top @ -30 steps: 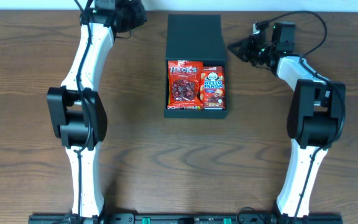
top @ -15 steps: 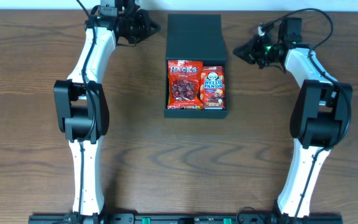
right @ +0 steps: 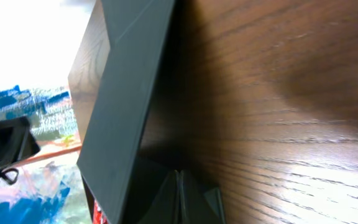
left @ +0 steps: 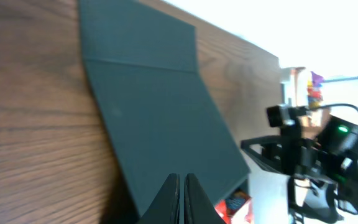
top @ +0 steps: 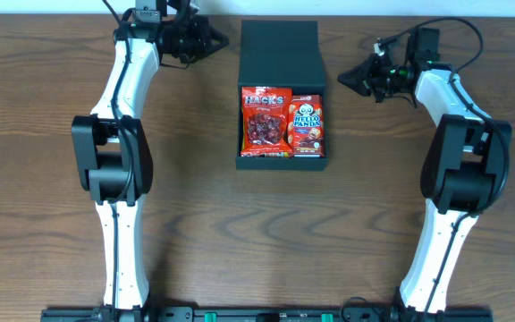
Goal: Pack container
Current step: 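Bring both grippers to the upright black lid's back edges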
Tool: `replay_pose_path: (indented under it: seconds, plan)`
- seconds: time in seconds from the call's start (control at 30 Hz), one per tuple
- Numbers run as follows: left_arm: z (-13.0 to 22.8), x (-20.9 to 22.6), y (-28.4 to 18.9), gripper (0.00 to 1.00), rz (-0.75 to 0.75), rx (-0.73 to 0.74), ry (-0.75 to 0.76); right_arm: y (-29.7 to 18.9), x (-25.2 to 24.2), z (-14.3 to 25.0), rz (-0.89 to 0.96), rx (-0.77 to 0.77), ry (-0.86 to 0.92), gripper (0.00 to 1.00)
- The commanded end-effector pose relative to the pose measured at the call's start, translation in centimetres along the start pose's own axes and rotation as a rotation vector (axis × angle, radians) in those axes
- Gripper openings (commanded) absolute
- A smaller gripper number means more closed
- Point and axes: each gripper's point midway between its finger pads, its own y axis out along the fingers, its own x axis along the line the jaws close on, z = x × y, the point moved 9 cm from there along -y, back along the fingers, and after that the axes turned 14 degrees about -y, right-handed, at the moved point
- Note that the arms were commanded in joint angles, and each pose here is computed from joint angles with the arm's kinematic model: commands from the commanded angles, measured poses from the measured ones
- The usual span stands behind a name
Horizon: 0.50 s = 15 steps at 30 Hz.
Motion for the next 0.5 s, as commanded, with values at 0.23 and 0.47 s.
replay_pose_path:
  seconds: [0.23, 0.47]
  plan:
    - [0.8, 0.8, 1.9, 0.06, -0.266, -0.147, -0.156, 0.3, 0.3, -0.8, -0.01, -0.036, -0.24, 0.02]
    - [1.4, 3.1, 4.2, 0.06, -0.299, -0.127, -0.272, 2.4, -1.9, -0.1, -0.089, -0.005, -0.183, 0.02]
